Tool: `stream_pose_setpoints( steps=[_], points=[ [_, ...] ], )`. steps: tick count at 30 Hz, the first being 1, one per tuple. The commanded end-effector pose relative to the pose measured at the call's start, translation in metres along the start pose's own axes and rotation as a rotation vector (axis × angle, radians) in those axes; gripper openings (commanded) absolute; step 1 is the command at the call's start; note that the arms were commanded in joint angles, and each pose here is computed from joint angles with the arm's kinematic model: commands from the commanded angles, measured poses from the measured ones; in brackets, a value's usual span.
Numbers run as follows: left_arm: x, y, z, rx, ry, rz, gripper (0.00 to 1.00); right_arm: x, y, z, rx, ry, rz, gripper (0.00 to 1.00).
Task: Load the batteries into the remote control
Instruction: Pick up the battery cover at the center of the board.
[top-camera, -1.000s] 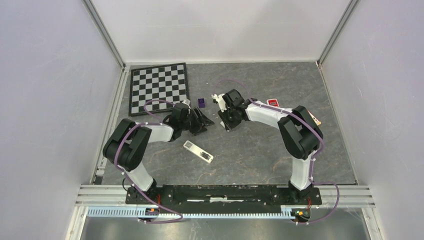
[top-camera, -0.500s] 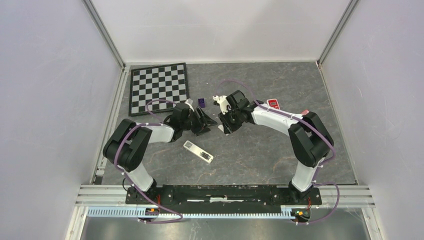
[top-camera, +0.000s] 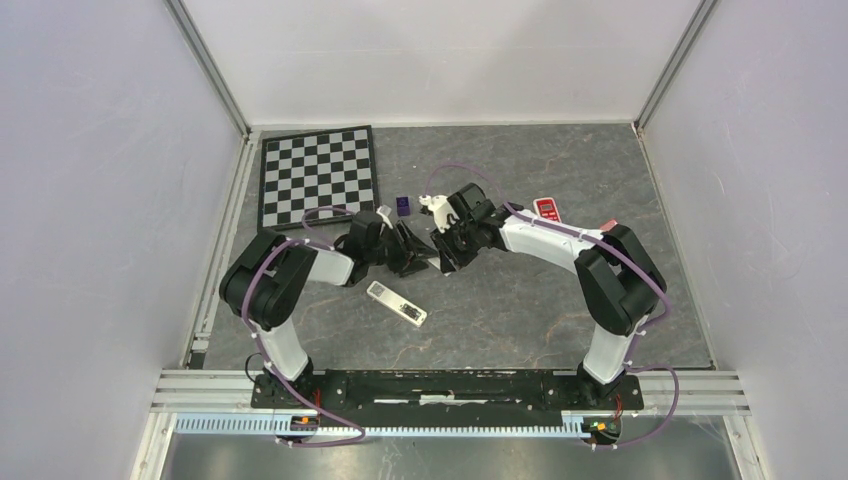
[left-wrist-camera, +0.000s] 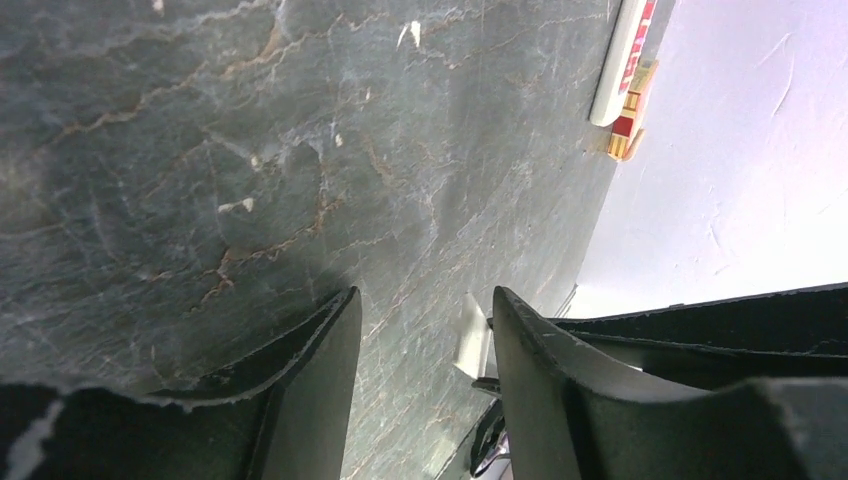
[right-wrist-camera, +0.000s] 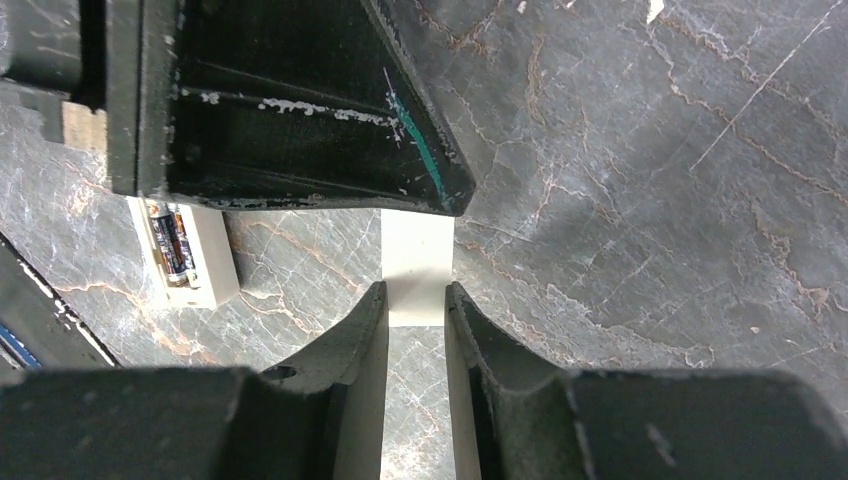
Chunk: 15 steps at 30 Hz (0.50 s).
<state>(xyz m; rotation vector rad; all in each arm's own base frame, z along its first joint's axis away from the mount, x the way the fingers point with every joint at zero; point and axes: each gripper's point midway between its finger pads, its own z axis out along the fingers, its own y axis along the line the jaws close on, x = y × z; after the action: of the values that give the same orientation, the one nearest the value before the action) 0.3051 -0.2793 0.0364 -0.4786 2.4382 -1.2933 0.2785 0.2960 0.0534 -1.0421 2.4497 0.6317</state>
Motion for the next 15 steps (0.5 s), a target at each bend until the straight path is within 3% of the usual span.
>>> stream_pose_setpoints(
  steps=[1, 10, 15],
  points=[
    [0.014, 0.002, 0.001, 0.030, 0.038, -0.088, 0.52, -0.018, 0.009, 0.001, -0.042, -0.047, -0.023, 0.29],
    [0.019, -0.001, 0.002, 0.071, 0.060, -0.148, 0.22, -0.025, 0.010, 0.012, -0.054, -0.053, -0.024, 0.29],
    [0.019, 0.006, 0.003, 0.052, 0.048, -0.154, 0.17, -0.022, 0.002, 0.015, -0.007, -0.050, -0.026, 0.31]
  ],
)
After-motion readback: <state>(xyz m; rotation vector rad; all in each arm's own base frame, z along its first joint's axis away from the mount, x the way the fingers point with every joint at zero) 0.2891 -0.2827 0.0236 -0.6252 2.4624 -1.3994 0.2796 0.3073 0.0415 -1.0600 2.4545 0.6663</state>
